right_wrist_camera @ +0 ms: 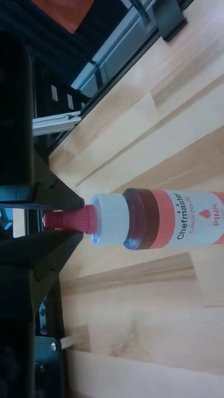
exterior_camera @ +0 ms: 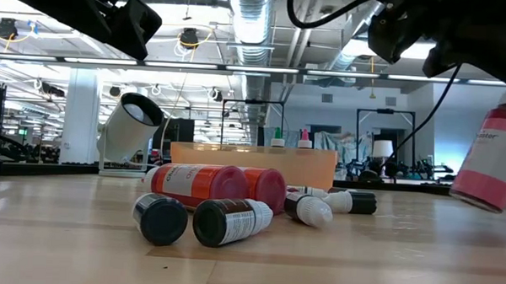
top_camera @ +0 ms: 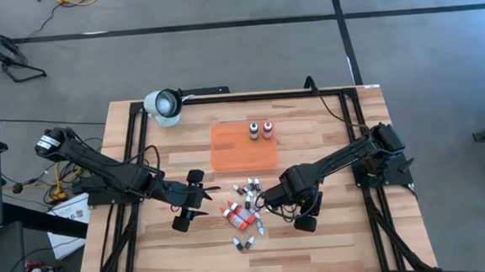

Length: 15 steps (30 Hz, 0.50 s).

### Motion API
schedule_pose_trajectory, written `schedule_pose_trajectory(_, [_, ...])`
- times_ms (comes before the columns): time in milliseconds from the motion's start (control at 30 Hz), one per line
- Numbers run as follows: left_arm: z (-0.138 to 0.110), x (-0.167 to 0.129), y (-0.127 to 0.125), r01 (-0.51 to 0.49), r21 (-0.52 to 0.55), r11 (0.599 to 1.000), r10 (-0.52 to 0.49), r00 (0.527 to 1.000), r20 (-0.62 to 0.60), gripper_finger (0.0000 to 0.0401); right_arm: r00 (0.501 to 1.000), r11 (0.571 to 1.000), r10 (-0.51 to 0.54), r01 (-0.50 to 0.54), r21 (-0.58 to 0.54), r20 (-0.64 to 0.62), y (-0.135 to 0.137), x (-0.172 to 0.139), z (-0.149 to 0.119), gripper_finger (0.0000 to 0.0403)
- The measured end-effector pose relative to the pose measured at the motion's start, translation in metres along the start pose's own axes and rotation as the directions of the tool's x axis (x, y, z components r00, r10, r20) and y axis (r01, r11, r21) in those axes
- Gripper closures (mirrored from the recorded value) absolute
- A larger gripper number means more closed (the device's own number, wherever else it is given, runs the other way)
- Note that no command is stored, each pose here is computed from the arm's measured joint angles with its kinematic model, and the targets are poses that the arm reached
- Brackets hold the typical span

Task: Pick & Place food coloring
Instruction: Put the big pink food coloring bottle into the orange bin

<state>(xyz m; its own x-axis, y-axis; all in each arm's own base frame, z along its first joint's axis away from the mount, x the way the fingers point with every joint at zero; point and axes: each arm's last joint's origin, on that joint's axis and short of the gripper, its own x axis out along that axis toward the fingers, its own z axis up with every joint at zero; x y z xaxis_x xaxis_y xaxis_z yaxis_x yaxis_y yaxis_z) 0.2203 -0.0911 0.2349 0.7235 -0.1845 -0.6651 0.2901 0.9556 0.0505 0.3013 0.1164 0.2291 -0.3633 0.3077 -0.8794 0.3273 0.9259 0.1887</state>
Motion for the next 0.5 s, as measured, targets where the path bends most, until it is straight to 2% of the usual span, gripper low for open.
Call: schedule_pose_trajectory(500, [-0.0006, -0.0003, -0.0029, 0.009, -0.003, 1.000, -0.009, 1.000, -0.005, 0.0189, 1.000, 0.999, 0.005, -0.004, -0.044, 0.018, 0.0048, 0.0020, -0.0004, 0.0359])
